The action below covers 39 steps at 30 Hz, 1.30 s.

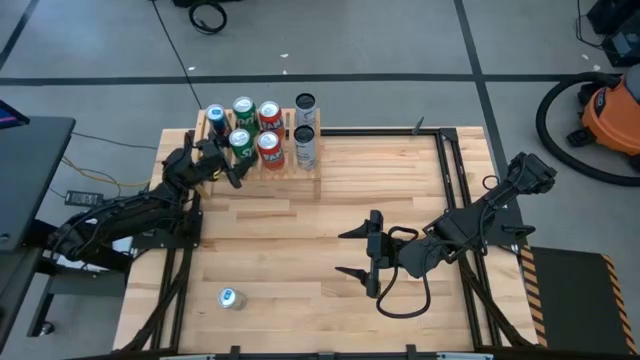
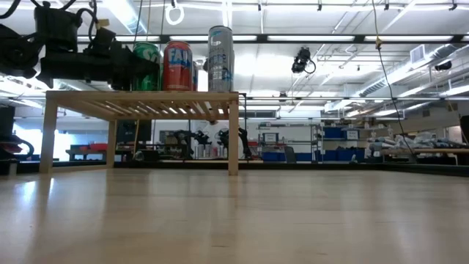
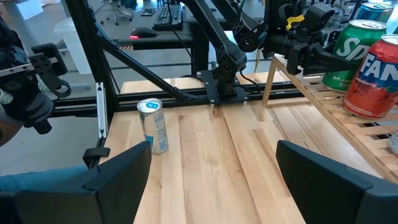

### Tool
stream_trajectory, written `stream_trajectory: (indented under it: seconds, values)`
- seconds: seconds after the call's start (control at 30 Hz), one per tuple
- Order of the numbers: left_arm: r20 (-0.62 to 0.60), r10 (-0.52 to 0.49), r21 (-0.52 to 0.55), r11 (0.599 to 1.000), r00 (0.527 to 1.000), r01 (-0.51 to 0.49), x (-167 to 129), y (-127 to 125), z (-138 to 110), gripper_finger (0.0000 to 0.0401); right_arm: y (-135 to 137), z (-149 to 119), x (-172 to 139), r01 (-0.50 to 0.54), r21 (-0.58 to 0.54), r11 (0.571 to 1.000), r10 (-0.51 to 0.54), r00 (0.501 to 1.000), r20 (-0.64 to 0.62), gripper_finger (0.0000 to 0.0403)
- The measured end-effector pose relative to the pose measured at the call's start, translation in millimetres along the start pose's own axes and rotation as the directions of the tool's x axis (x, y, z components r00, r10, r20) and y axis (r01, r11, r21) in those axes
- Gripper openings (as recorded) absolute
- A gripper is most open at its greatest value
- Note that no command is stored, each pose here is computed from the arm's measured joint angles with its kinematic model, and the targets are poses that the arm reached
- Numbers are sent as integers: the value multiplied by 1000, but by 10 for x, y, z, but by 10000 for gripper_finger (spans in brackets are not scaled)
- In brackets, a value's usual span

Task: Place canned beverage on shelf
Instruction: Put the green soda can on the shelf

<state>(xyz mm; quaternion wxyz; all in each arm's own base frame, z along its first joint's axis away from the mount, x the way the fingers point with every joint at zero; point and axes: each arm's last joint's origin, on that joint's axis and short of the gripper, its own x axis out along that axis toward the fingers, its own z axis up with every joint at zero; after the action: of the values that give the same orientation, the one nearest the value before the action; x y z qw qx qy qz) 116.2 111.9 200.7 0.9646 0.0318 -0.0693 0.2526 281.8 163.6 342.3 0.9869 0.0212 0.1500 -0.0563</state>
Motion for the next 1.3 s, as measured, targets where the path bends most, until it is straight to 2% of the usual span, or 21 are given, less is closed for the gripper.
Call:
stream_trajectory:
  seconds: [0.57,1.3]
  values:
    - [-2,-48,15,999,999,48,-145,-62,95,396,2,3,-1,-1,2,1000,1,1000,3,355]
    - [-4,-27,32,999,1000,28,-226,-82,132,396,4,13,-1,-3,9,1000,3,1000,12,355]
